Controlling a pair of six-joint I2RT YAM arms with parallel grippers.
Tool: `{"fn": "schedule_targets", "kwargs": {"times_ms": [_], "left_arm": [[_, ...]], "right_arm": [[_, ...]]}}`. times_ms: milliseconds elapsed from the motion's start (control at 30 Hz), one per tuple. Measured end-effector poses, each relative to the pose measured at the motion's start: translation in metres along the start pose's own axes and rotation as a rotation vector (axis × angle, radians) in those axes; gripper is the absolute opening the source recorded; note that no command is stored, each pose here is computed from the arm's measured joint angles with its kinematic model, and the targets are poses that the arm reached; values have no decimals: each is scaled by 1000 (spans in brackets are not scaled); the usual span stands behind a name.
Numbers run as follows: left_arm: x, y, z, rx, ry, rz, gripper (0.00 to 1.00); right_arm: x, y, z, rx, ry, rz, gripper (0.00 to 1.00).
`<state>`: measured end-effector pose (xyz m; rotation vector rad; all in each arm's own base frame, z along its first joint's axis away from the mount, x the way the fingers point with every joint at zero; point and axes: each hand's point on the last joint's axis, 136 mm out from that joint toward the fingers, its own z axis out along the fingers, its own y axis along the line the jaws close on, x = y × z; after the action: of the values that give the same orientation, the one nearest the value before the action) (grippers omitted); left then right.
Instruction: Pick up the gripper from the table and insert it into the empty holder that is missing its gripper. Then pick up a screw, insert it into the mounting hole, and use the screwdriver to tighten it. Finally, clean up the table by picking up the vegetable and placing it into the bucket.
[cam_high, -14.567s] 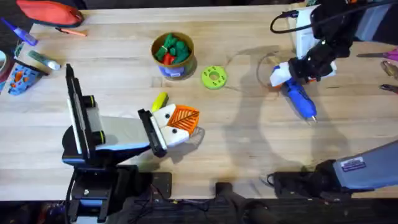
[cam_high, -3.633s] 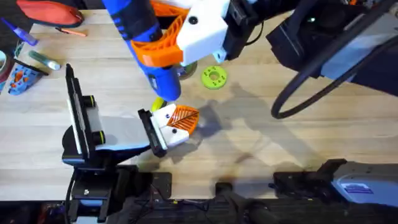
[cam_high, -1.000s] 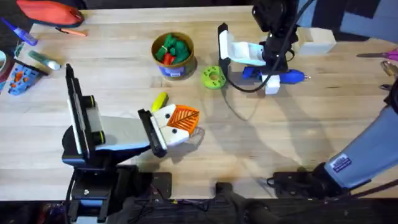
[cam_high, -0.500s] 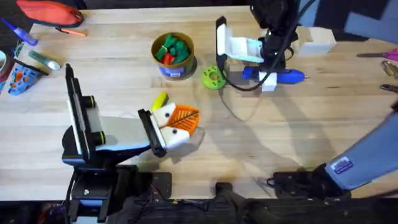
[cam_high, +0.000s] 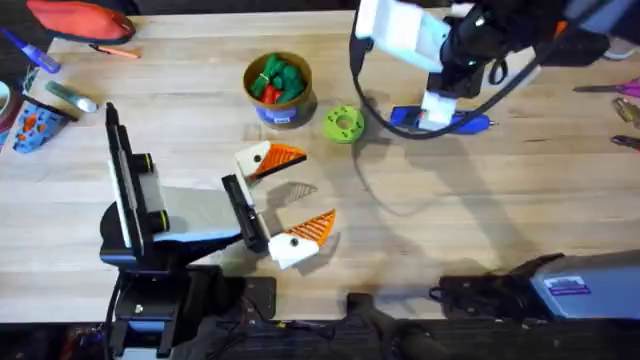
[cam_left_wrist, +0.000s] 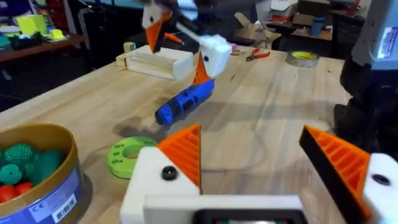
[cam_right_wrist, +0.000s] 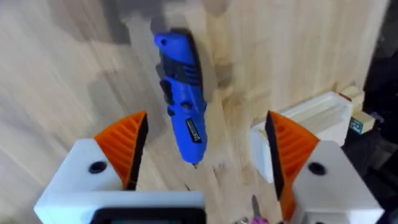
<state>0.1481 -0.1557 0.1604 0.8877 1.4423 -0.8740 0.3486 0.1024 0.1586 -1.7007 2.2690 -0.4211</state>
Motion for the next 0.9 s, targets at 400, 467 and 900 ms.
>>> {"fn": "schedule_targets", "kwargs": {"times_ms": [400, 467, 900], "left_arm": [[-33, 8, -2, -50, -105, 38, 986], [-35, 15, -2, -84, -113, -16, 986], [-116, 34, -23, -316, -83, -129, 986]], "right_arm": [[-20, -17, -98, 114, -358, 469, 992], [-18, -16, -114, 120, -402, 541, 992], [14, 7, -188, 152, -566, 749, 992]]}}
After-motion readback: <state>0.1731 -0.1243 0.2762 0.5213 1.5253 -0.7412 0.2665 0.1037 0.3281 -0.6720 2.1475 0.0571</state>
